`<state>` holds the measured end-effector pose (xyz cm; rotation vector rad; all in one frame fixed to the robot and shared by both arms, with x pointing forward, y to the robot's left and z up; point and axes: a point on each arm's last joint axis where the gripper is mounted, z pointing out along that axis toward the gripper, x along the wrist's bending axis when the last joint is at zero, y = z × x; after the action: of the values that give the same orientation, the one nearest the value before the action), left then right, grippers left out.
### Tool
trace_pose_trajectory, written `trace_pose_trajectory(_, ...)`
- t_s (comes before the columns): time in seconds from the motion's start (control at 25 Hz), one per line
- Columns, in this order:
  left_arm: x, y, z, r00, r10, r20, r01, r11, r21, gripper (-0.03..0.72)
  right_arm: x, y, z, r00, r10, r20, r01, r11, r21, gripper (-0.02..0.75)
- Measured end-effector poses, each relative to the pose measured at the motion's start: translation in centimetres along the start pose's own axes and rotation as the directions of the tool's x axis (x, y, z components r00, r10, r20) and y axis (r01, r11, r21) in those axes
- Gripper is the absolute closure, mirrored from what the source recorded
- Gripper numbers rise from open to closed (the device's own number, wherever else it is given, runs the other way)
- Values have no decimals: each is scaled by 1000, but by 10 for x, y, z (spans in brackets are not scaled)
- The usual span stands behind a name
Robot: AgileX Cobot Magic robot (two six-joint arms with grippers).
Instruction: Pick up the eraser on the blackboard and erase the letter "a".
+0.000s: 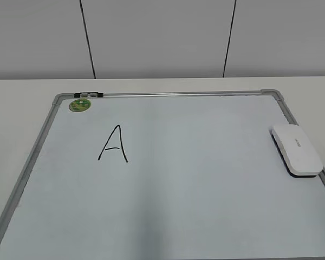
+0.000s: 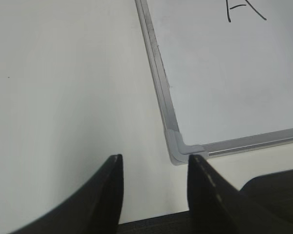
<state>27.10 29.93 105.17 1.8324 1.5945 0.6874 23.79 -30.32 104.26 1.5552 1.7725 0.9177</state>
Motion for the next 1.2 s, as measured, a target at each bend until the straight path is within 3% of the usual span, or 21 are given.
trace_pose_trajectory(0.4,0,-1,-1,1000,0,0,0,1000,-7,403,0,0,0,1000,0,0,0,1000,-5,217)
trace_pose_trajectory(0.6,2,-6,-9,999,-29,-23,28,997,-70,414,0,0,-1,1000,6,5,-6,1000,-13,217)
trace_pose_trajectory(0.96,2,-23,-30,986,-125,-106,97,966,-239,414,1,-4,-7,993,72,91,-67,996,-66,217)
trace_pose_trajectory(1.2,2,-25,-31,982,-142,-123,108,962,-252,424,1,-5,-7,987,99,128,-90,993,-75,218)
